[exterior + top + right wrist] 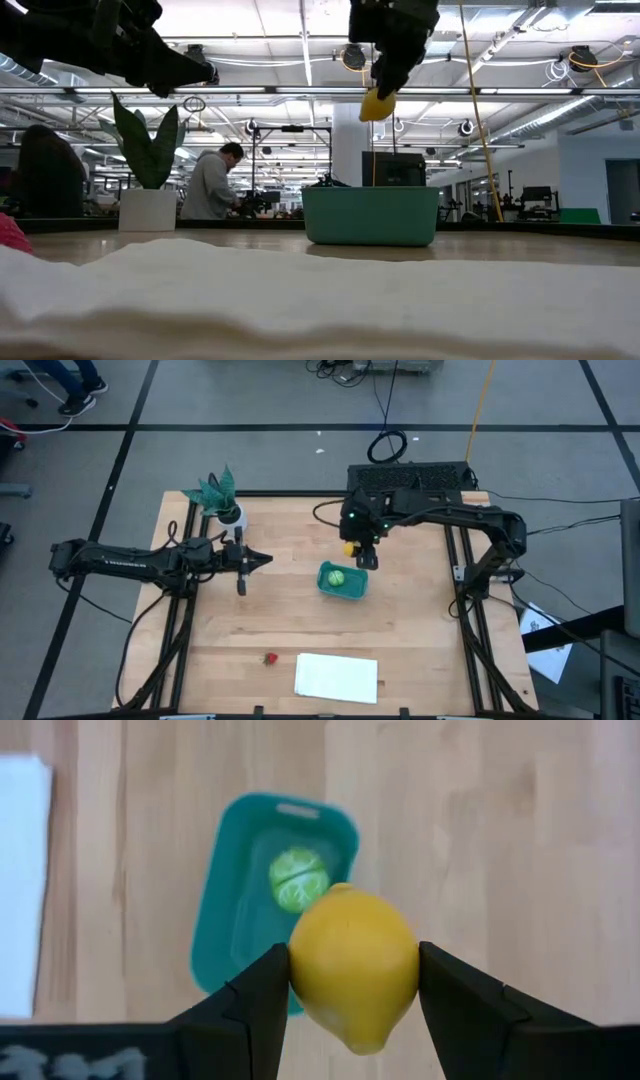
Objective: Pick and placing Produce into tupperware
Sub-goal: Put the lemon into the bin
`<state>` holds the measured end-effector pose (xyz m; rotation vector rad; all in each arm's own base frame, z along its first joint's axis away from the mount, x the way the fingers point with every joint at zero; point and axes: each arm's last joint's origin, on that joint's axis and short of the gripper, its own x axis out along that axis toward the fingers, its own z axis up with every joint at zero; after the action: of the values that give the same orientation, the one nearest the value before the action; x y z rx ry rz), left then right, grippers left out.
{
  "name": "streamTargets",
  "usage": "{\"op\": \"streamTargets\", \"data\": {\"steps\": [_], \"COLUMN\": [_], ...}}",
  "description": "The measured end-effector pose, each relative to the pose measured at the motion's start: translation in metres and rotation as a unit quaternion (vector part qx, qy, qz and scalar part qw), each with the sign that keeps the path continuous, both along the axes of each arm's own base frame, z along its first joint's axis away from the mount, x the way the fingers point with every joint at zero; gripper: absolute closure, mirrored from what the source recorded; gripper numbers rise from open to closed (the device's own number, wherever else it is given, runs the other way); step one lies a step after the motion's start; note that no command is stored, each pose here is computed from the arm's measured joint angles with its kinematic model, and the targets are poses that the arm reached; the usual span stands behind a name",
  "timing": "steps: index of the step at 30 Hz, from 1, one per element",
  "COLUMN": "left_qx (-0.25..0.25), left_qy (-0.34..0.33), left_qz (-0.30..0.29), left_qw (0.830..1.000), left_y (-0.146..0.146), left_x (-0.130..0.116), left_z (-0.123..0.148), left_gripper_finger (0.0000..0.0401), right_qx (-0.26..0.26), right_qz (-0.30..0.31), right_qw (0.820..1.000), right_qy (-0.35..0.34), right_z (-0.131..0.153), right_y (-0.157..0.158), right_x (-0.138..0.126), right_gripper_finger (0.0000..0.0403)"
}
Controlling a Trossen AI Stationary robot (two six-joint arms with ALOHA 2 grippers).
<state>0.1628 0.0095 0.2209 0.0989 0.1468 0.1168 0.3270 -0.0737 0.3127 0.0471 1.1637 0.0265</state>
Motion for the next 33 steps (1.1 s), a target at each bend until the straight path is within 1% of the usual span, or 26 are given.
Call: {"op": "streamTargets", "data": {"steps": [4, 22, 24, 27, 30, 33], "left_qx": [0.0, 0.0, 0.0, 0.0, -0.001, -0.001], "left_qy": [0.0, 0.023, 0.022, 0.022, 0.022, 0.022], "left_qz": [0.0, 0.0, 0.0, 0.0, 0.0, 0.0], "left_qw": [1.0, 1.0, 1.0, 1.0, 1.0, 1.0], "left_y": [0.0, 0.0, 0.0, 0.0, 0.0, 0.0], "left_x": [-0.0001, -0.0007, -0.0007, -0.0007, -0.0007, -0.0007], "left_z": [-0.0001, -0.0043, -0.0042, -0.0042, -0.0042, -0.0042], "left_gripper_finger": [0.0375, 0.0375, 0.0375, 0.0375, 0.0375, 0.0375], "right_qx": [0.006, 0.002, 0.002, 0.018, 0.018, 0.015], "right_qz": [0.005, 0.01, 0.016, 0.03, 0.03, 0.057], "right_qw": [0.999, 1.0, 1.0, 0.999, 0.999, 0.998], "right_qy": [0.034, 0.025, 0.024, 0.021, 0.02, 0.021], "right_z": [-0.0086, -0.0079, -0.0079, -0.0079, -0.0079, -0.0082], "right_y": [-0.0002, -0.0006, -0.0006, -0.0023, -0.0054, -0.0061], "right_x": [0.0005, 0.0021, 0.002, 0.001, 0.0002, -0.001], "right_gripper_finger": [0.0223, 0.0223, 0.0223, 0.0223, 0.0223, 0.0223]}}
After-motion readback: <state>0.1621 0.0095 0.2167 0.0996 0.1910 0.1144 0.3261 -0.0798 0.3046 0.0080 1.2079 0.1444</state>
